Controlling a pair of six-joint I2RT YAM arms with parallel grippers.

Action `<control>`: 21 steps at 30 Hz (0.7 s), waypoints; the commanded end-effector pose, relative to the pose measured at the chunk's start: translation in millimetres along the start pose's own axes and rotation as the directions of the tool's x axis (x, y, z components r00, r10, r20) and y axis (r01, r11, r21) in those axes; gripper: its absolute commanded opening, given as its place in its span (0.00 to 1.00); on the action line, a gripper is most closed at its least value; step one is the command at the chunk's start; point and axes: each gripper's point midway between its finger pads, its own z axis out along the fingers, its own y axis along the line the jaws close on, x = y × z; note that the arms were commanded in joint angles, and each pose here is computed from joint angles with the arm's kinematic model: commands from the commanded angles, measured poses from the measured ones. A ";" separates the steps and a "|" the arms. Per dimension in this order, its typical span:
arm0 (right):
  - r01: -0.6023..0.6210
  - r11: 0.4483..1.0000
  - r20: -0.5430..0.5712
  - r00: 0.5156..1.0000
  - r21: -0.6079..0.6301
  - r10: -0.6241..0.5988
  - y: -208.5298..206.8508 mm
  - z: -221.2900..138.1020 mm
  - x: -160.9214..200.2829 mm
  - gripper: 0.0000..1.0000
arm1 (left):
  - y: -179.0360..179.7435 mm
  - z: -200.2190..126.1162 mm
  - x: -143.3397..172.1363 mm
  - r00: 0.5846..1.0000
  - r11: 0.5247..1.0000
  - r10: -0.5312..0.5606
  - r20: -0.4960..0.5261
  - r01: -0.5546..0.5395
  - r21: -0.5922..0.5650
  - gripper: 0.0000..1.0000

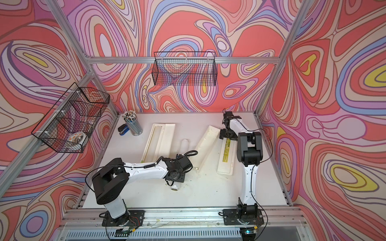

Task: Put plastic wrap rolls into dispensers
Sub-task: Pick up the plastic wrap from the center of the board, then place the plastic wrap into the plastic wrap cutting box.

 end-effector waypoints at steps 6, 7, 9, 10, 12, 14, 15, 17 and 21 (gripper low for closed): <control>0.067 0.997 0.003 0.998 -0.030 -0.067 5.4 9.2 1.4 0.98 | 29.0 -71.9 -26.0 0.977 0.997 0.040 0.211 -0.025 -0.074 0.15; 0.067 0.997 0.002 0.998 -0.043 -0.067 6.8 9.9 1.5 0.98 | 28.9 -79.2 -29.3 0.971 0.997 0.051 0.232 -0.035 -0.071 0.15; 0.068 0.995 -0.003 0.998 -0.068 -0.069 11.2 11.3 3.4 0.98 | 27.6 -91.4 -34.8 0.962 0.997 0.066 0.266 -0.052 -0.063 0.12; 0.063 0.995 -0.004 0.998 -0.079 -0.064 12.8 11.8 4.0 0.98 | 25.0 -97.6 -37.7 0.955 0.996 0.080 0.286 -0.067 -0.053 0.11; 0.065 0.992 -0.009 0.998 -0.104 -0.067 17.1 11.9 5.5 0.98 | 18.2 -107.5 -42.8 0.941 0.995 0.103 0.323 -0.101 -0.026 0.08; 0.062 0.990 -0.011 0.998 -0.123 -0.064 19.4 10.2 7.1 0.98 | 12.8 -120.3 -52.5 0.922 0.992 0.124 0.367 -0.129 -0.011 0.06; 0.060 0.990 -0.015 0.998 -0.129 -0.063 20.0 9.3 8.3 0.98 | 7.6 -126.2 -58.0 0.909 0.988 0.142 0.391 -0.155 0.001 0.05; 0.056 0.988 -0.022 0.998 -0.143 -0.060 21.4 8.0 11.0 0.98 | -7.4 -140.3 -70.4 0.874 0.974 0.184 0.450 -0.224 0.038 0.05; 0.053 0.985 -0.037 0.997 -0.165 -0.060 23.5 8.3 16.5 0.98 | -46.0 -158.9 -91.8 0.798 0.923 0.275 0.536 -0.375 0.085 0.05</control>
